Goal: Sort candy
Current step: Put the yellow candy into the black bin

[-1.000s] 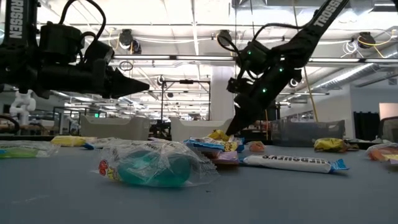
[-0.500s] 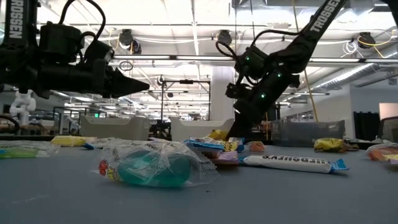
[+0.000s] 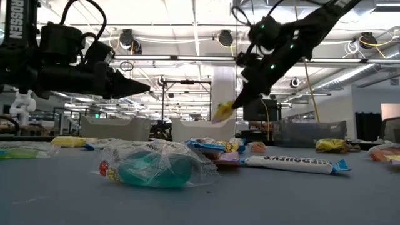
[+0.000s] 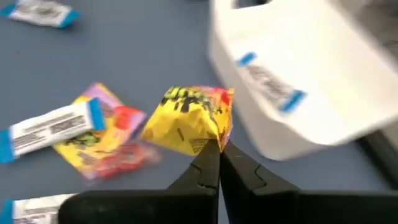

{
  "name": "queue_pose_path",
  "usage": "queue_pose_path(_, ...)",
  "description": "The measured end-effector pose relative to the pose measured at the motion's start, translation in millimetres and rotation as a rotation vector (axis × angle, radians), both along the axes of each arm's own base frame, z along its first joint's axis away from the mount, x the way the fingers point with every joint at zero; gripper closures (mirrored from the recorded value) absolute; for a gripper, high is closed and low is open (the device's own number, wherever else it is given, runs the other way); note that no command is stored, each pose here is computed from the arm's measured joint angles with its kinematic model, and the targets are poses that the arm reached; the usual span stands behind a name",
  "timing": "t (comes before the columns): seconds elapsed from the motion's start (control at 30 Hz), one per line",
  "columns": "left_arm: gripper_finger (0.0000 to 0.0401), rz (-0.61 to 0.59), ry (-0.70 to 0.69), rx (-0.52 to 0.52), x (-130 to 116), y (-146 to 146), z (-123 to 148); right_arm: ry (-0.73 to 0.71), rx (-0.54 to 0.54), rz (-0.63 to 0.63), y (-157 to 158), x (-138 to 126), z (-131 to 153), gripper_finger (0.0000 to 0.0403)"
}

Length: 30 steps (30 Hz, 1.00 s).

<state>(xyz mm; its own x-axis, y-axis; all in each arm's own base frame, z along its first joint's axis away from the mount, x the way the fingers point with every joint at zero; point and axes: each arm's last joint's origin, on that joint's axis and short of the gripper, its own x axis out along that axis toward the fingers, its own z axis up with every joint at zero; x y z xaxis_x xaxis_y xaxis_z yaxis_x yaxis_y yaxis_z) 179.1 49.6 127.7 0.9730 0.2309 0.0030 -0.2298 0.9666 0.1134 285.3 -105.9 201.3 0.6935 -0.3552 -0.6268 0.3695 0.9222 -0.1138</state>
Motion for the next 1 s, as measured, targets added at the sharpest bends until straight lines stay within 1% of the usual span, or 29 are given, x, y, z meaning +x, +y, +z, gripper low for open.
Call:
queue_pose_path(0.1,0.0399,0.000,0.000,0.000,0.0,0.0,0.0,0.027,-0.049,-0.078,2.7,-15.0,16.6,0.0402)
queue_pose_path(0.27,0.0399,0.000,-0.001,0.000,0.0,0.0,0.1,0.065,-0.102,-0.248,7.8,-43.9,40.0,0.0402)
queue_pose_path(0.37,0.0399,0.000,-0.001,0.000,0.0,0.0,0.1,0.101,-0.142,-0.381,8.0,-63.0,49.5,0.0403)
queue_pose_path(0.47,0.0399,0.000,-0.001,-0.001,0.0,0.0,0.1,0.144,-0.158,-0.495,5.6,-79.5,53.4,0.0403)
queue_pose_path(0.7,0.0399,0.000,-0.002,-0.003,0.0,0.0,0.1,0.258,-0.173,-0.718,-13.1,-100.4,46.0,0.0403)
queue_pose_path(0.87,0.0399,0.000,-0.005,-0.017,0.0,0.0,0.2,0.290,-0.148,-0.830,-37.5,-108.9,38.0,0.0403)
queue_pose_path(1.0,0.0399,0.000,-0.007,-0.028,0.0,0.0,0.1,0.357,-0.113,-0.902,-58.0,-116.3,24.9,0.0403)
